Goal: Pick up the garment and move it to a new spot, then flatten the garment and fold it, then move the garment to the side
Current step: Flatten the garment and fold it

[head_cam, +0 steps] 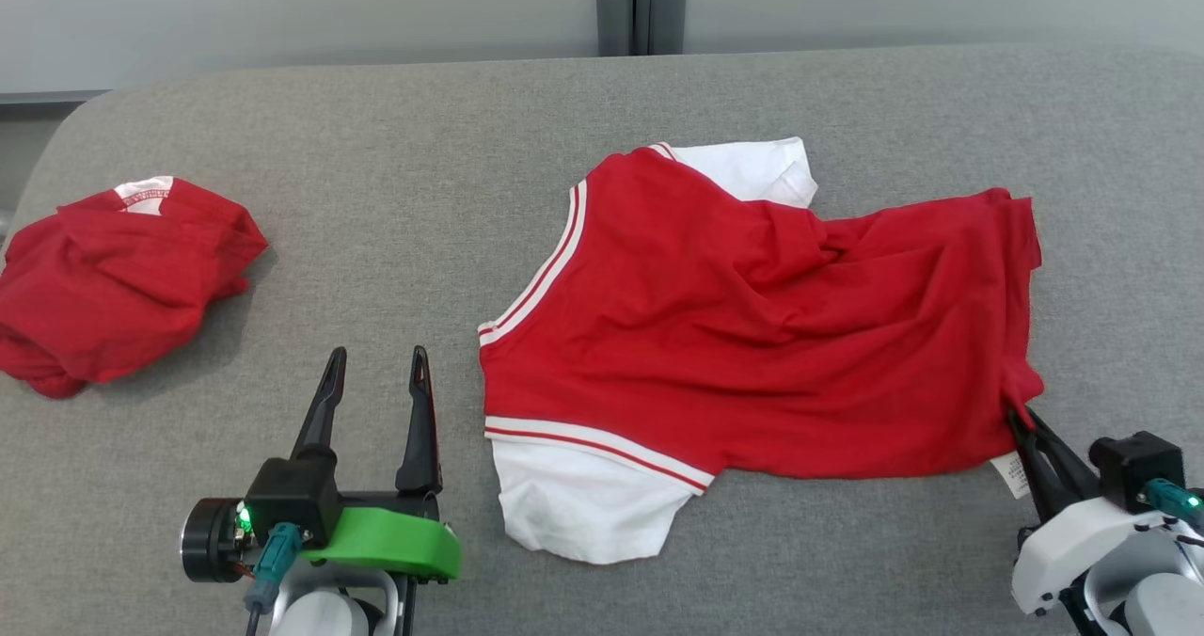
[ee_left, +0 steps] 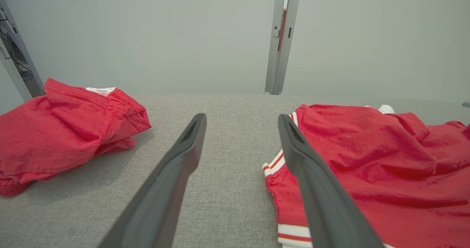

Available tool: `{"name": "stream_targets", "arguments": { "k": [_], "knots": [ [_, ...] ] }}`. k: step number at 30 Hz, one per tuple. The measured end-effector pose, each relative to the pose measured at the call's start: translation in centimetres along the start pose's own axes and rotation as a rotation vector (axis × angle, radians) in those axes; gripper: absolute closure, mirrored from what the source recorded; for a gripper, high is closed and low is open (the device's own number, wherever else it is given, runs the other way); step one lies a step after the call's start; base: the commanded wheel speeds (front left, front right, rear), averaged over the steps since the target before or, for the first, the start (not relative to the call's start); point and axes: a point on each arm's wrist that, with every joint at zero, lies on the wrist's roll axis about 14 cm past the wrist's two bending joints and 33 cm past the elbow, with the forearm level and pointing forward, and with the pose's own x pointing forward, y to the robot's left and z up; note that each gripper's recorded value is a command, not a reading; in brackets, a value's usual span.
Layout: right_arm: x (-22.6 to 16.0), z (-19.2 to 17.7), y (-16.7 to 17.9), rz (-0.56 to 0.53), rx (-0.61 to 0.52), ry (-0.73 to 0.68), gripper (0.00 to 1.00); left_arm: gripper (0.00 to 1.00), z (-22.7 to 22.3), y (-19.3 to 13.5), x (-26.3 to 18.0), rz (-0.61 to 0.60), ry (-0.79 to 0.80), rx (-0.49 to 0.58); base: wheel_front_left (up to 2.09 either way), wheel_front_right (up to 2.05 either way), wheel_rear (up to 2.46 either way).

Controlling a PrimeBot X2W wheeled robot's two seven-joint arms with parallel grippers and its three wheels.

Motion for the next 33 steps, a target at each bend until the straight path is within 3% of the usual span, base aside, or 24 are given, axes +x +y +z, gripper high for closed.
{"name": "stream_targets", "arguments": {
  "k": [4, 5, 6, 12, 16, 33],
  "knots": [
    [0.6, -0.1, 1.9, 0.043, -0.024, 0.033, 1.00, 0.00, 0.1, 0.5, -0.3, 0.014, -0.003, 0.002, 0.00, 0.00, 0.00],
    [0.8, -0.2, 2.4, 0.052, -0.026, 0.038, 0.67, 0.00, 0.1, 0.6, -0.4, 0.018, -0.002, 0.003, 0.00, 0.00, 0.00],
    [1.0, -0.1, 2.9, 0.062, -0.027, 0.040, 0.01, 0.00, 0.1, 0.7, -0.5, 0.022, -0.002, 0.003, 0.00, 0.00, 0.00],
    [1.3, 0.7, 3.6, 0.067, 0.003, -0.005, 0.00, 0.00, 0.4, 1.1, -0.7, 0.035, -0.008, 0.004, 0.00, 0.00, 0.00],
    [0.9, 2.3, 2.4, 0.030, 0.018, -0.076, 0.00, 0.00, 0.1, 1.0, -0.9, 0.032, 0.000, 0.002, 0.00, 0.00, 0.00],
    [-5.1, 8.7, -1.1, -0.134, 0.081, -0.357, 0.00, 0.00, 0.1, -1.1, -0.2, -0.043, -0.003, -0.003, 0.00, 0.00, 0.00]
  ]
}}
